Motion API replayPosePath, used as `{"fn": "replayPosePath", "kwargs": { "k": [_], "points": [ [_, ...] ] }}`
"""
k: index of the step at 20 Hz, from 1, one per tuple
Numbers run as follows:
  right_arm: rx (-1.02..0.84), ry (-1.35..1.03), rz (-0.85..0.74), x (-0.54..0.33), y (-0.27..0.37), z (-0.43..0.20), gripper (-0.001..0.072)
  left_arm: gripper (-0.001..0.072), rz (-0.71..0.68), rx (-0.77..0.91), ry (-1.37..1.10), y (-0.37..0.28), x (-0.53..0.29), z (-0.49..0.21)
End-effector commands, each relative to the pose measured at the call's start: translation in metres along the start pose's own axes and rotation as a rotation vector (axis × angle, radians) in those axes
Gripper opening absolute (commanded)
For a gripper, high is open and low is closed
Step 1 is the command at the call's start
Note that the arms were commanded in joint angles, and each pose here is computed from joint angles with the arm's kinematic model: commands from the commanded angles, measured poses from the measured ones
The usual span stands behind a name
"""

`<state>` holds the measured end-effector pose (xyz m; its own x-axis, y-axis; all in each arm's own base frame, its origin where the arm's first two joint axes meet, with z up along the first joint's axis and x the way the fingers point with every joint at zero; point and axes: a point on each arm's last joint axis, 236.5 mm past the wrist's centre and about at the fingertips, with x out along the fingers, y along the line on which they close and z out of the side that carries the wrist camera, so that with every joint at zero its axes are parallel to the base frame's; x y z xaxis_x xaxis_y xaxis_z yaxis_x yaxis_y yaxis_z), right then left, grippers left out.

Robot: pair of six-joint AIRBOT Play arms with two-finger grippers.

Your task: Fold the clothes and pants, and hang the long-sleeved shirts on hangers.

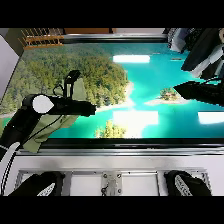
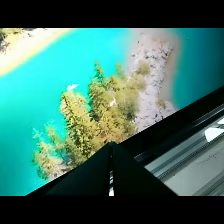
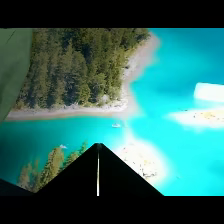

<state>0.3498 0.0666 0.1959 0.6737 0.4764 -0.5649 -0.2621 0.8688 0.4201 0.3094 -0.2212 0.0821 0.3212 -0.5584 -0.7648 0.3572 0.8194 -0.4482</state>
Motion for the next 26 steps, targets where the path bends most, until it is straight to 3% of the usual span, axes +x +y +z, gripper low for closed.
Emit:
{"fn": "replayPosePath", "kwargs": {
  "k": [1, 11, 12, 13, 14, 17, 19, 23, 26],
  "points": [
    [-0.001, -0.001, 0.001, 0.0, 0.0, 0.0, 0.002, 0.0006, 0.001, -0.001, 0.001, 0.001, 0.0, 0.0],
    [-0.001, -0.001, 0.001, 0.0, 0.0, 0.0, 0.002, 0.0006, 0.006, 0.003, -0.003, 0.002, 0.0, 0.001],
    [-0.001, 0.0, 0.0, 0.0, 0.0, 0.0, 0.002, 0.0099, 0.047, 0.048, -0.023, 0.012, -0.001, 0.006],
    [-0.001, -0.001, 0.001, 0.0, 0.0, 0.0, 0.002, 0.0514, 0.125, 0.126, -0.038, 0.032, -0.007, 0.014],
    [-0.001, -0.001, 0.001, 0.0, 0.0, 0.0, 0.002, 0.0706, 0.245, 0.167, -0.058, 0.062, -0.019, 0.025],
    [-0.001, -0.001, 0.001, 0.0, 0.0, 0.0, 0.002, 0.0706, 0.591, 0.193, -0.098, 0.163, -0.082, 0.051],
    [-0.001, -0.001, 0.001, 0.0, 0.0, 0.0, 0.002, 0.0706, 0.728, 0.082, -0.076, 0.228, -0.116, 0.036],
    [-0.001, -0.001, 0.001, 0.0, 0.0, 0.0, 0.002, 0.0706, 0.801, -0.189, 0.033, 0.32, -0.121, -0.039],
    [-0.001, -0.001, 0.001, 0.0, 0.0, 0.0, 0.002, 0.0706, 0.735, -0.315, 0.059, 0.342, -0.083, -0.073]
  ]
}}
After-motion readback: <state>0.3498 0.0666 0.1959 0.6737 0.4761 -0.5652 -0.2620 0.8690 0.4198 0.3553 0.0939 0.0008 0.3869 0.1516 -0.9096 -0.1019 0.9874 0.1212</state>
